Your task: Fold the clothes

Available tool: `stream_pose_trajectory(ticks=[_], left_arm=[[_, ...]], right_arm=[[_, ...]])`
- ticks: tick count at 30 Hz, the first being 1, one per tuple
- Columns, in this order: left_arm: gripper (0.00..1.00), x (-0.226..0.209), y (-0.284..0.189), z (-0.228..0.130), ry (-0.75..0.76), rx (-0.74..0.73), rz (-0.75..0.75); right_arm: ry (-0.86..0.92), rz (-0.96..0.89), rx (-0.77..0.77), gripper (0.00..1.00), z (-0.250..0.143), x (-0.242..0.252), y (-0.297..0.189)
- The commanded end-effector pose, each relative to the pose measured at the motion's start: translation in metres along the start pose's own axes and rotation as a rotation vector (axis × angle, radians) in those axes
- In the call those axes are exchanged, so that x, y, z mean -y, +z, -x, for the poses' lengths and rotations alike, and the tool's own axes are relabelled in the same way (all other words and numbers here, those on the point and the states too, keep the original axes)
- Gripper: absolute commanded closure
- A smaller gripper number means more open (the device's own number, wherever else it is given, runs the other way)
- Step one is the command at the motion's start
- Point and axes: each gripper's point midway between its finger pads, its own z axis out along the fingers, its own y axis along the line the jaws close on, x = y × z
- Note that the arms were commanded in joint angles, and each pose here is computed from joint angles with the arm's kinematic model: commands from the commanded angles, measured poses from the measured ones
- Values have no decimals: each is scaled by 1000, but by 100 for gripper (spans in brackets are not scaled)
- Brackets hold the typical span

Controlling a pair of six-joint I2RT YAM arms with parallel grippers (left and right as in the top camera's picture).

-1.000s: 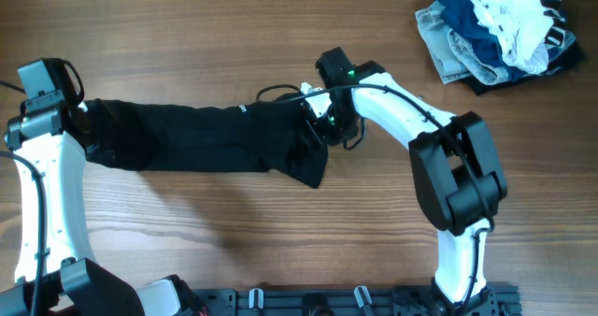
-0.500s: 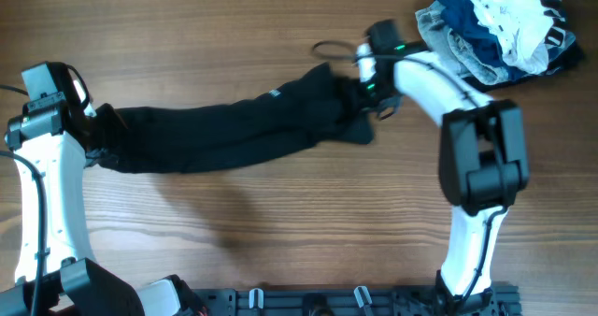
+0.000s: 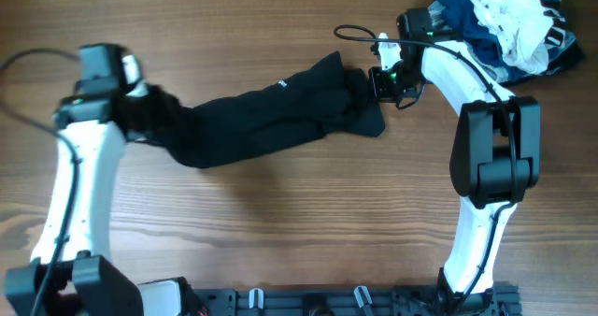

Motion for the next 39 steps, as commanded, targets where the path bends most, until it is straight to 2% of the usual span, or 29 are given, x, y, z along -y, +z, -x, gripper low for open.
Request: stream_pose_trajectory(ticks=[1, 4, 6, 7, 8, 11, 14, 15, 17, 18, 19, 20, 24, 29, 31, 34, 35, 37, 38, 39], left_arm=[[95, 70, 26, -14, 94, -24, -88], [79, 113, 50, -32, 186, -49, -134], [75, 153, 73, -53, 272, -81, -202], [60, 162, 78, -59, 292, -85, -211], [0, 173, 83, -67, 321, -89, -224], [0, 178, 84, -67, 345, -67, -213], [0, 151, 67, -48, 277, -54, -183], [0, 140, 59, -42, 251, -51, -169], [0, 112, 46, -34, 192, -59, -131], [0, 90, 41, -30, 144, -71, -100], [0, 76, 40, -27, 109, -80, -79], [0, 64, 40, -24, 81, -86, -63], [0, 31, 39, -21, 54, -109, -15], [0, 21, 38, -23, 31, -127, 3], [0, 21, 38, -23, 31, -128, 3], [0, 21, 38, -23, 31, -128, 3], [0, 21, 38, -23, 31, -127, 3], [0, 21, 38, -23, 31, -127, 3], [0, 21, 38, -23, 31, -127, 3], [0, 21, 38, -23, 31, -127, 3]], right_arm=[[-12, 23, 1, 95, 4, -3, 1], [-11, 24, -2, 94, 3, -3, 1], [-10, 23, -5, 94, 3, -3, 1], [-10, 23, -5, 94, 3, -3, 1], [-10, 23, -6, 94, 2, -3, 1], [-9, 24, -7, 90, 2, -3, 1], [-15, 81, 2, 83, 2, -12, -12], [-31, 110, 10, 74, 3, -15, -21], [-23, 143, 18, 30, 2, -14, -43], [8, 150, 6, 14, -2, -7, -48], [22, 153, -3, 8, -5, -2, -45], [31, 162, -13, 5, -9, 0, -40], [55, 323, -61, 4, -35, -22, -7], [167, 501, -64, 12, -51, -44, 12], [185, 655, 8, 17, -37, -61, 8], [141, 785, 89, 30, -16, -77, -7], [121, 807, 114, 40, -10, -79, -11], [114, 811, 163, 71, 4, -78, -15], [115, 812, 190, 96, 12, -75, -19], [107, 809, 216, 96, 19, -71, -26]])
